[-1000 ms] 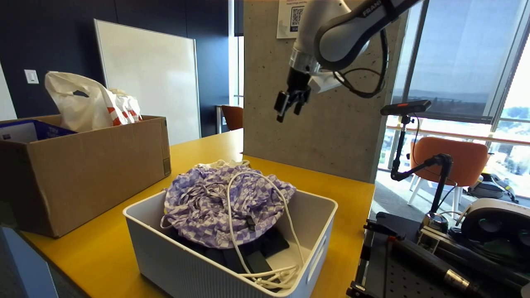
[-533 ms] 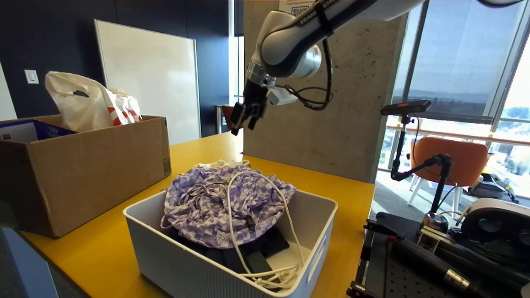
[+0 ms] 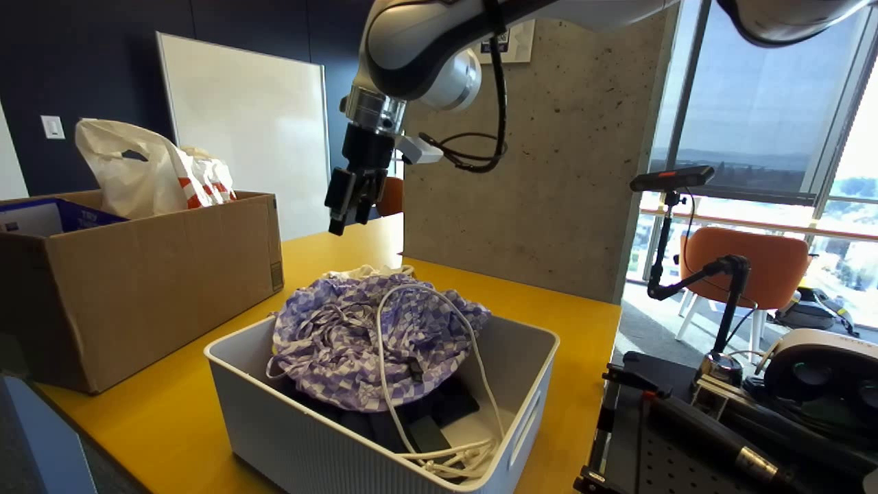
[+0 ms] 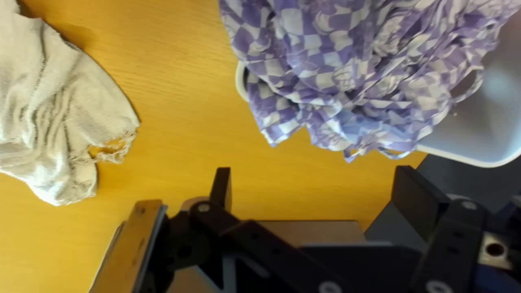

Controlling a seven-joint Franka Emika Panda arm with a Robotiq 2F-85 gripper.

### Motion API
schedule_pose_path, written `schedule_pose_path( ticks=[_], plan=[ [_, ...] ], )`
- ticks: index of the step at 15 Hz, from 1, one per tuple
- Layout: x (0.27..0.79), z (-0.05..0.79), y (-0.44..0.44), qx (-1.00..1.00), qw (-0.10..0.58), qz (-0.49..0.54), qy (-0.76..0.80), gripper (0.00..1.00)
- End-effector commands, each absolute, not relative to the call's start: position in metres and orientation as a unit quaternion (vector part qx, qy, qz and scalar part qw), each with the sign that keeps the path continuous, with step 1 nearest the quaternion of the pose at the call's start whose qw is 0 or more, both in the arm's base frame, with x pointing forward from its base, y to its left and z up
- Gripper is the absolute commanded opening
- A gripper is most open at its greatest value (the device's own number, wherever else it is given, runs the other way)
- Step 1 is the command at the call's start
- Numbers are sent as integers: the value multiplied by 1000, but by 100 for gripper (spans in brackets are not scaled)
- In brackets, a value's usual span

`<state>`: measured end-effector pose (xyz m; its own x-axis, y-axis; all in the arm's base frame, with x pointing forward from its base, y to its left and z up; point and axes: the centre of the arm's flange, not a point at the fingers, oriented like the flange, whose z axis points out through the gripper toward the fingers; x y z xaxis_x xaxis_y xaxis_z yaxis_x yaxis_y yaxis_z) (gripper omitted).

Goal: Remove the objects inside the basket

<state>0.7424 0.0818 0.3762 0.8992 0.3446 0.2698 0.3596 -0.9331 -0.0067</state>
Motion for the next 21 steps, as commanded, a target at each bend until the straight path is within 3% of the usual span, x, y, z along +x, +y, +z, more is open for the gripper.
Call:
schedule_pose_path(
  ticks=[1,15,16,17,21],
  plan=[
    [771,355,95,-967,36,-82,-240,100],
    [799,289,92,-924,39,-48,-378,100],
    [802,287,91,-922,39,-49,-382,75],
    [803,286,90,-921,40,-49,-384,74],
    [810,284,86,-919,43,-45,-389,42]
  ],
)
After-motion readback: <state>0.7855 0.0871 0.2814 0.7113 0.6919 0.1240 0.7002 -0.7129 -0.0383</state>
